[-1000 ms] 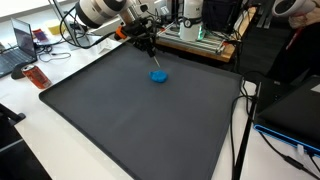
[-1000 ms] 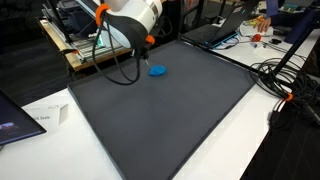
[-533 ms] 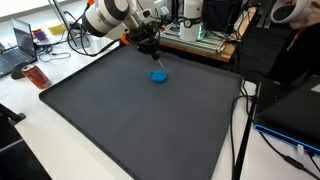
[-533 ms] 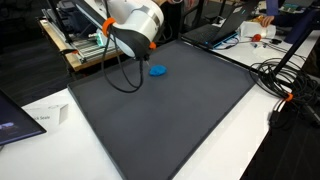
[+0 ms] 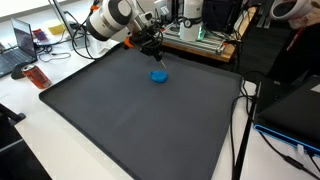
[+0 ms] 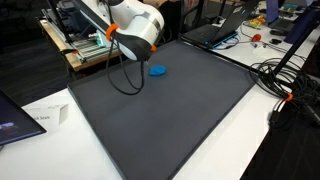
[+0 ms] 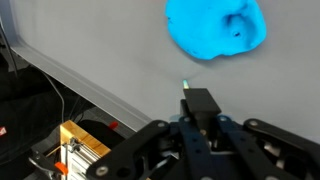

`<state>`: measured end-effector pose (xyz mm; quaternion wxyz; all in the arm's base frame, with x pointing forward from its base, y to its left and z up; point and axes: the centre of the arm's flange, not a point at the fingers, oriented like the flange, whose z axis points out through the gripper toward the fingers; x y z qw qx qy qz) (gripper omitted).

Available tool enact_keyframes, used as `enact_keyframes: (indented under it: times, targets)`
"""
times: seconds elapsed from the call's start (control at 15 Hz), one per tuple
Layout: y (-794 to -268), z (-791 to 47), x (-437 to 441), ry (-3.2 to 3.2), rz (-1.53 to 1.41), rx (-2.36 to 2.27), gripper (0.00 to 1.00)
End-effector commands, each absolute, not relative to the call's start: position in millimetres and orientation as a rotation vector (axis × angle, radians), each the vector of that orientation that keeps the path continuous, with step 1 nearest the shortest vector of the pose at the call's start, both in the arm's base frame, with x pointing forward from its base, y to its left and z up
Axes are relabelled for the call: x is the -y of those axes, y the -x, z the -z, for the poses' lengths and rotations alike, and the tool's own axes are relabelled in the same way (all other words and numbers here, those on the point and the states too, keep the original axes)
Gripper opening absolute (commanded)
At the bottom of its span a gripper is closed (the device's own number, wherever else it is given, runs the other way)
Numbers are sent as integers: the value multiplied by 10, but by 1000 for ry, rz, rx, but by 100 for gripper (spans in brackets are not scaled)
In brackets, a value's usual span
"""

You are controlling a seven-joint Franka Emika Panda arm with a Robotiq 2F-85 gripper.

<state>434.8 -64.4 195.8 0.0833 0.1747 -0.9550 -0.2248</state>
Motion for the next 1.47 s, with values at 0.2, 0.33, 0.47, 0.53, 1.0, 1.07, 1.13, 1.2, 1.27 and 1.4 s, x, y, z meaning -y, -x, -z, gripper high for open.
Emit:
enact_keyframes:
  times: [0.2,0.33,0.47,0.53,1.0,1.07,1.13,1.2,1.27,1.4]
  targets:
    - [-4750,-2524,921,-548,633,2831,3]
    - [-4731,-2585,910,-555,617,2845,3]
    - [-4717,-2672,896,-560,597,2863,3]
    - [-4719,-2723,890,-560,584,2871,3]
    - [-4698,-3079,738,-456,380,2963,3]
    - [-4691,-3123,715,-449,355,2973,3]
    - [-4681,-3165,679,-440,330,2981,3]
    - [-4666,-3205,624,-443,306,2991,3]
    - [-4658,-3239,580,-436,284,3000,3]
    - [-4641,-3303,440,-423,241,3016,3]
